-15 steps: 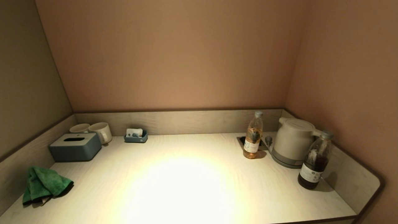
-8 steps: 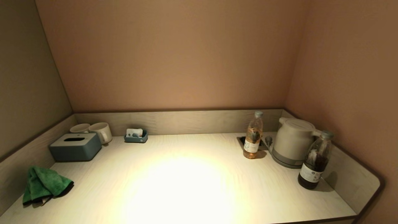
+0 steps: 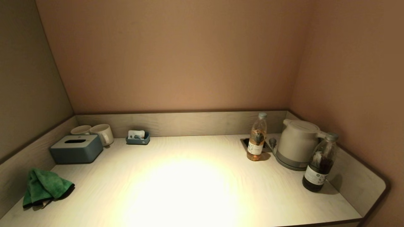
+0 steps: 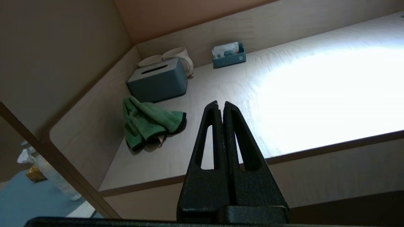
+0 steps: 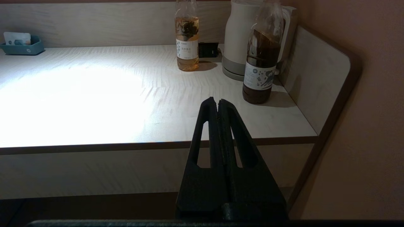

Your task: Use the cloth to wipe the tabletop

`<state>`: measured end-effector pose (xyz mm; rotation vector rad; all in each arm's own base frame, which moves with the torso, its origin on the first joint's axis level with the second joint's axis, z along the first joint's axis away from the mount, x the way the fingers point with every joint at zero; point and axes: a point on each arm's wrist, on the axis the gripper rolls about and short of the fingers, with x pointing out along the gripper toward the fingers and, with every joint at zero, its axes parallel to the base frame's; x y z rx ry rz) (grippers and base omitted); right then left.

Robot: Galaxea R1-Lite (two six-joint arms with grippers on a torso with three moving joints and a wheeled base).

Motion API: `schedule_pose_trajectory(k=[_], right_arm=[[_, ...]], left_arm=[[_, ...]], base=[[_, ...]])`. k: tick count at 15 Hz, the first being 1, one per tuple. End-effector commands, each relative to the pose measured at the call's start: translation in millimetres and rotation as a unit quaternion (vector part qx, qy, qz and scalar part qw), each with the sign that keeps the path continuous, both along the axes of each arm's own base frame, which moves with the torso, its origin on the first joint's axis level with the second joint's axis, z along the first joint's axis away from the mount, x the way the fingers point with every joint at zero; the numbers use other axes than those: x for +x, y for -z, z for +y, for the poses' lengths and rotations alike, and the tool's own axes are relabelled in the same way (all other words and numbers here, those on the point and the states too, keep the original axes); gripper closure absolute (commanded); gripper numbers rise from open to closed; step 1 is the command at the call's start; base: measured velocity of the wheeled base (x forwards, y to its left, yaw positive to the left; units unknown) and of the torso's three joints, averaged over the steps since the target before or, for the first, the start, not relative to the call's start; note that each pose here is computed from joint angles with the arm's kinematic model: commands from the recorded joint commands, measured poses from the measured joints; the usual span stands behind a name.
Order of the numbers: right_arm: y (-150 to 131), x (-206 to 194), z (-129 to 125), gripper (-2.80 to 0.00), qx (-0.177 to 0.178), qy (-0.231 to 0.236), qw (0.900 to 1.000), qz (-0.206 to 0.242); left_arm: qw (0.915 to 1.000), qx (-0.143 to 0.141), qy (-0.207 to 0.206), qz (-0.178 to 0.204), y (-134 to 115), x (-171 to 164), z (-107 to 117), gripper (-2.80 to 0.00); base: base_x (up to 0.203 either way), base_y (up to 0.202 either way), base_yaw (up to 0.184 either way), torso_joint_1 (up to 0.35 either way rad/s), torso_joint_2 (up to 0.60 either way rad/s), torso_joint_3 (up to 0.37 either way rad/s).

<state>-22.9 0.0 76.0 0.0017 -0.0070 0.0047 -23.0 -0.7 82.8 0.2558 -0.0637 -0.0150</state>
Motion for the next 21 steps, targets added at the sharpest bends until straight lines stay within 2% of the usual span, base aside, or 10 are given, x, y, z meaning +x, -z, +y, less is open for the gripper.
schedule_pose_trajectory(k=[1,4,6,7,21], right_arm=[[-0.1,0.1,0.0,0.0,0.0,0.0,1.0,0.0],[-0.1,0.1,0.0,0.0,0.0,0.0,1.0,0.0],[-0.1,0.1,0.0,0.0,0.0,0.0,1.0,0.0],[-0.1,0.1,0.0,0.0,0.0,0.0,1.0,0.0],[-0.1,0.1,0.0,0.0,0.0,0.0,1.0,0.0]], left_arm=[[0.9999,-0.007,0.007,0.006,2.0,0.2,-0.3,0.0],[0.9993,-0.034,0.014,0.011,2.7,0.1,-0.6,0.0],[0.9975,-0.055,0.014,0.041,7.9,-0.1,-0.6,0.0],[0.9972,-0.062,0.013,0.04,7.5,-0.1,-0.5,0.0],[0.997,-0.066,0.01,0.039,7.8,0.0,-0.4,0.0]], base=[[0.0,0.0,0.0,0.0,0.0,0.0],[0.0,0.0,0.0,0.0,0.0,0.0],[0.0,0.0,0.0,0.0,0.0,0.0],[0.0,0.0,0.0,0.0,0.0,0.0],[0.0,0.0,0.0,0.0,0.0,0.0]])
